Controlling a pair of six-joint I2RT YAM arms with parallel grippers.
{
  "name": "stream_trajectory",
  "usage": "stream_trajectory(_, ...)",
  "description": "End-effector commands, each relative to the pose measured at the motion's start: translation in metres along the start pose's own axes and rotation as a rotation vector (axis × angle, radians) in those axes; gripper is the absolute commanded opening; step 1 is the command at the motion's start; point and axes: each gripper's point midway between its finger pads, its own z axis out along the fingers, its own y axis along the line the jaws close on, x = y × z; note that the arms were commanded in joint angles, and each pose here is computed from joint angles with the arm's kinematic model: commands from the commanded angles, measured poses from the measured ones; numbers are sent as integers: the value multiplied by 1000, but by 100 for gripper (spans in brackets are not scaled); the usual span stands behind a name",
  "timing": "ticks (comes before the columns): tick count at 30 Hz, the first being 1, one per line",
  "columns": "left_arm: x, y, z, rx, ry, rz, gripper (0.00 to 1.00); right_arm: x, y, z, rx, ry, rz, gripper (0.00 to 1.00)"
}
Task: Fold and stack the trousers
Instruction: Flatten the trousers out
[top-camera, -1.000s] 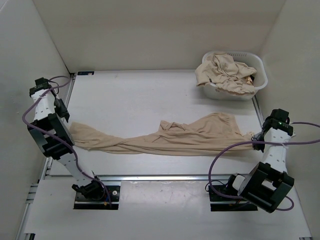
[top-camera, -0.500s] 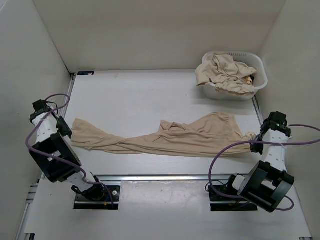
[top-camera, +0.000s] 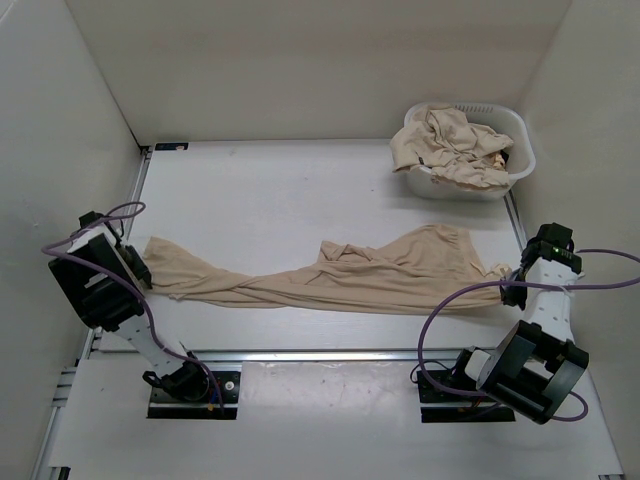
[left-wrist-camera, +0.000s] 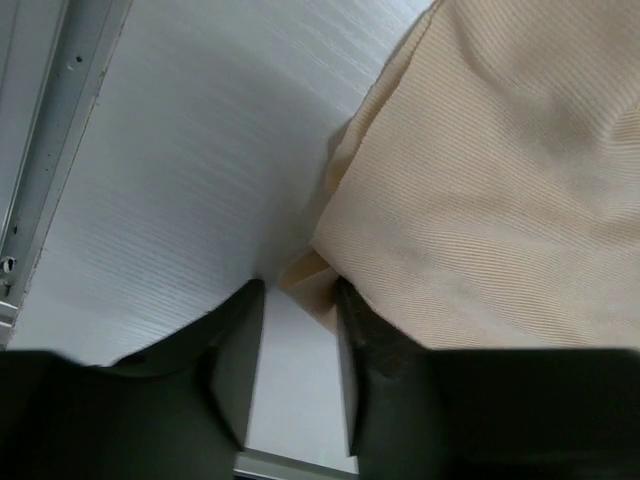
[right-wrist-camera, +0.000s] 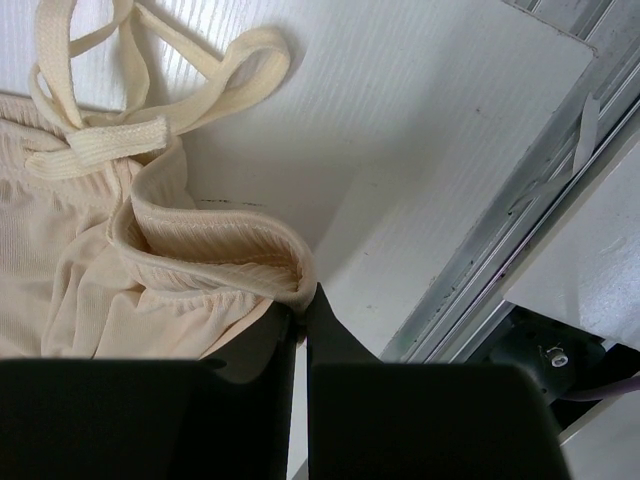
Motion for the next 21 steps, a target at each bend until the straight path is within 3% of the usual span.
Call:
stream_trajectory(1, -8, -5, 5, 36, -35, -5, 42, -10, 0, -7, 5, -25, -2, 0)
stream_trajectory(2, -8, -8, 5, 53, -35, -5, 33, -10, 0, -7, 5, -25, -2, 0)
stream_trajectory(3, -2, -12, 9, 76, -16, -5, 14, -8, -1, -7, 10, -18, -3, 0)
stream_trajectory(5, 5, -14, 10, 87, 7, -6, 14, -11, 0, -9, 5, -25, -2, 0)
stream_trajectory(8, -1, -3, -20, 55, -65, -22, 14, -22, 2, -21, 3, -53, 3, 0)
stream_trajectory(11, -20, 28, -81, -21, -234, -87, 14, -37, -5, -35, 26, -120, 11, 0)
stream_trajectory(16, -32, 34, -171, -30, -444, -105, 14, -46, -4, -43, 23, -159, 20, 0)
stream_trajectory(21, -52, 32, -190, -26, -448, -95, 14, -59, -1, -43, 21, -174, 51, 0)
